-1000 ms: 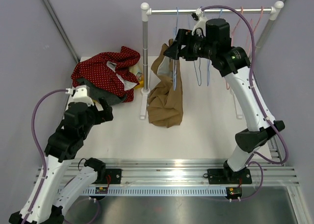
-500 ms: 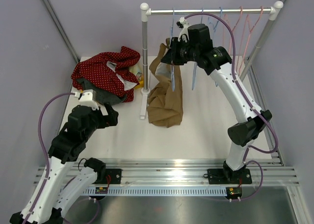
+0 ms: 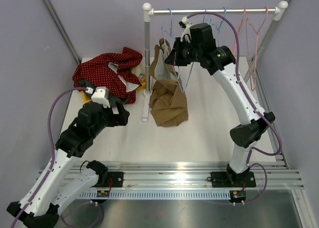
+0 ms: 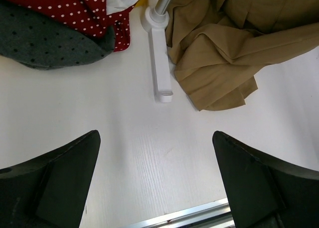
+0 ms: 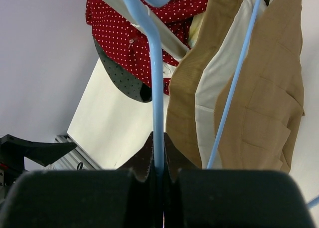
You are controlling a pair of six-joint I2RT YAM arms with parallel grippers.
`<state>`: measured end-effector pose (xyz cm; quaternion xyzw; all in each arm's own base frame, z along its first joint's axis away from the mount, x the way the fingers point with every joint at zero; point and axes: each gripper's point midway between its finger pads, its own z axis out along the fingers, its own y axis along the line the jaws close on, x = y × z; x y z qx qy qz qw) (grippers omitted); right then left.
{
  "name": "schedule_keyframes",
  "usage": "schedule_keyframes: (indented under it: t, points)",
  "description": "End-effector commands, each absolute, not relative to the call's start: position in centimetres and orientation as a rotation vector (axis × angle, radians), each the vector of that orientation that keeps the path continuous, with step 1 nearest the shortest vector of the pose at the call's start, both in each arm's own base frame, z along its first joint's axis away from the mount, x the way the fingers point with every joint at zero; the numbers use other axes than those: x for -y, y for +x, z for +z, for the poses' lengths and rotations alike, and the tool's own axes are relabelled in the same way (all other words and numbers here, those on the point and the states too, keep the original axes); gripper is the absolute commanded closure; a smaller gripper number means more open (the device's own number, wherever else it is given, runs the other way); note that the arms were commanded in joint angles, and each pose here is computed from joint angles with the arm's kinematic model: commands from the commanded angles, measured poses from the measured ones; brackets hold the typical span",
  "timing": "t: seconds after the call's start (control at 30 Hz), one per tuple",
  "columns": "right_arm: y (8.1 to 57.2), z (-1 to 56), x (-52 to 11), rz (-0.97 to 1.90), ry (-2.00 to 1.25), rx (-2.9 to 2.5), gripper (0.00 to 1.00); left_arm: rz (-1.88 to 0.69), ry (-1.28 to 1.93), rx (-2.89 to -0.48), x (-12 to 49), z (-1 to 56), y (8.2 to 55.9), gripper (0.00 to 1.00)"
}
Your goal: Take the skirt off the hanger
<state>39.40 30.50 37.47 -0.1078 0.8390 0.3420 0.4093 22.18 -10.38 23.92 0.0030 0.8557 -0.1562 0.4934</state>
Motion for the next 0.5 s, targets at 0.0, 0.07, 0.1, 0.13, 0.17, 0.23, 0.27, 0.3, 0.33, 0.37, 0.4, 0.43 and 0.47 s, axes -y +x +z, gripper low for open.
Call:
schedule_keyframes:
  t: [0.0, 0.07, 0.1, 0.13, 0.17, 0.23, 0.27, 0.3, 0.33, 0.37, 0.4, 0.43, 0.47]
  points:
    - [38.5, 44.4, -30.3, 0.886, -0.314, -1.905, 1.0, -0.46, 0.054, -1.94, 12.8, 29.1, 23.9, 0.01]
    - [38.2, 45.5, -30.2, 0.887, -0.321, -1.883, 1.0, -0.431, 0.111, -1.961, 14.7, 29.2, 25.1, 0.01]
    - [37.6, 47.1, -29.8, 0.891, -0.322, -1.85, 1.0, -0.427, 0.135, -1.953, 15.5, 29.8, 25.5, 0.01]
    - [37.5, 47.5, -29.7, 0.889, -0.323, -1.842, 1.0, -0.44, 0.153, -1.915, 16.4, 31.8, 25.8, 0.01]
    - [37.3, 48.2, -29.5, 0.885, -0.324, -1.825, 1.0, -0.434, 0.208, -1.925, 18.5, 31.7, 26.5, 0.01]
    - [36.6, 50.1, -28.7, 0.878, -0.317, -1.78, 1.0, -0.513, 0.28, -1.852, 21.9, 34.7, 26.6, 0.01]
    - [36.4, 50.6, -28.5, 0.877, -0.311, -1.766, 1.0, -0.529, 0.312, -1.856, 23.6, 34.5, 27.1, 0.01]
    - [36.2, 51.1, -28.2, 0.873, -0.303, -1.754, 1.0, -0.558, 0.341, -1.842, 25.1, 34.8, 27.1, 0.01]
    - [35.7, 51.9, -27.9, 0.877, -0.298, -1.736, 1.0, -0.633, 0.381, -1.783, 27.4, 36.1, 26.6, 0.01]
    - [35.3, 52.3, -27.7, 0.886, -0.291, -1.729, 1.0, -0.657, 0.408, -1.777, 29.2, 35.6, 26.9, 0.01]
    - [35.2, 52.5, -27.7, 0.894, -0.288, -1.721, 1.0, -0.691, 0.43, -1.757, 30.5, 35.6, 26.6, 0.01]
    - [34.5, 53.3, -27.3, 0.905, -0.285, -1.703, 1.0, -0.774, 0.462, -1.694, 32.7, 36.6, 25.9, 0.01]
    - [34.3, 53.3, -27.4, 0.914, -0.286, -1.701, 1.0, -0.792, 0.49, -1.708, 34.3, 35.2, 26.0, 0.01]
